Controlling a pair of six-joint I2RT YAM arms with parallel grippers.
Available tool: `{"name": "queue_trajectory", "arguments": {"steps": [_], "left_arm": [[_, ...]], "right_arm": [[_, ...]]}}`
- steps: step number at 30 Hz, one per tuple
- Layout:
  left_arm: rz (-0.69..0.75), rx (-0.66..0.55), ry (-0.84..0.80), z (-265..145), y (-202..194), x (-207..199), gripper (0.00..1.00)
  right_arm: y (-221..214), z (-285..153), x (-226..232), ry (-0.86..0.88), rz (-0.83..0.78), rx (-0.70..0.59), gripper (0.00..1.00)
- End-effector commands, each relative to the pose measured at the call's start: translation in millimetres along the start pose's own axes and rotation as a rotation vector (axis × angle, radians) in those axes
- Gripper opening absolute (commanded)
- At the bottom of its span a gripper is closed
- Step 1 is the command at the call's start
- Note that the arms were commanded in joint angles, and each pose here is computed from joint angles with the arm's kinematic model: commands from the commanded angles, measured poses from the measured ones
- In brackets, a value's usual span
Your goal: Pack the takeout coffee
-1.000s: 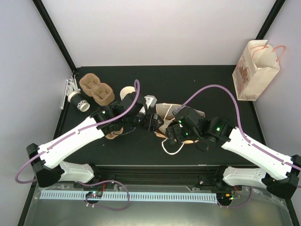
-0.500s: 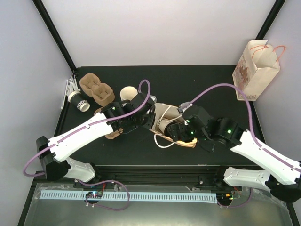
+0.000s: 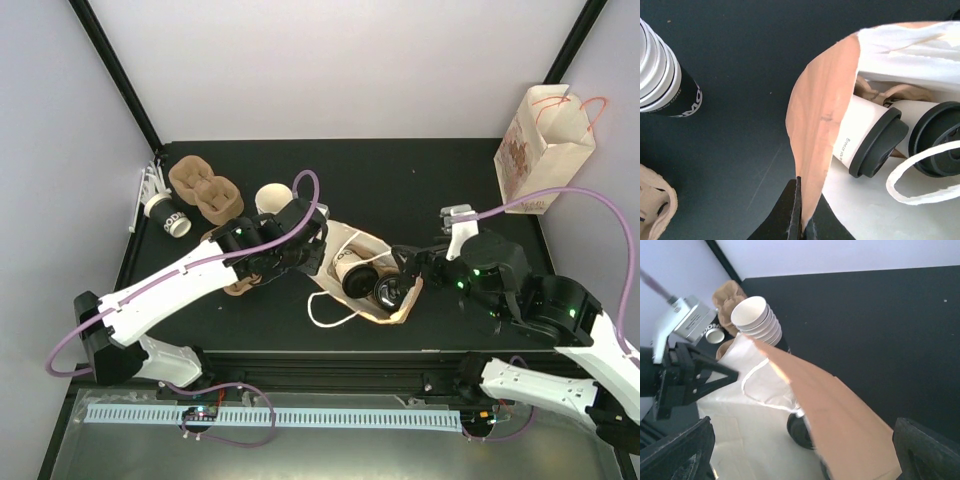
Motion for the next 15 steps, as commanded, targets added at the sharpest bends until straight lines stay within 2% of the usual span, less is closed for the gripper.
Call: {"name": "queue_trajectory", "arguments": {"steps": [1, 4, 7, 11, 15], "left_arm": [[0.048, -0.066, -0.036, -25.6, 11.3, -1.9, 0.01], [0.078, -0.076, -0.049, -30.7, 8.5, -0.9, 0.02], [0.104, -0.098, -0.059, -37.7, 2.8, 3.3, 0.02], [0.116, -0.135, -0.086, -43.2, -7.0, 7.6, 0.01], [0.133, -0.189, -0.144, -45.4, -15.8, 6.5, 0.02]], "right_arm": [[10.2, -4.8, -17.5, -0.106, 0.051, -0.07, 1.0], [4.0, -2.1, -35.7, -0.233, 0.053, -0.045, 1.0], [-1.9, 5.0, -42.2, -0.287, 0.013, 0.024, 1.0], [-8.1, 23.4, -41.4, -0.248, 0.028, 0.114, 1.0], [-11.2, 35.2, -16.5, -0.078, 0.027, 0.147, 1.0]]}}
Point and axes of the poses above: each gripper's point midway between its finger pads, its own z axis out along the fingers, its own x axis along the line the jaws close on, y = z × x, the point moved 2 cm from there along -z, back along the fingers, and after that the axes turned 3 degrees about z, right-handed, at the moved point
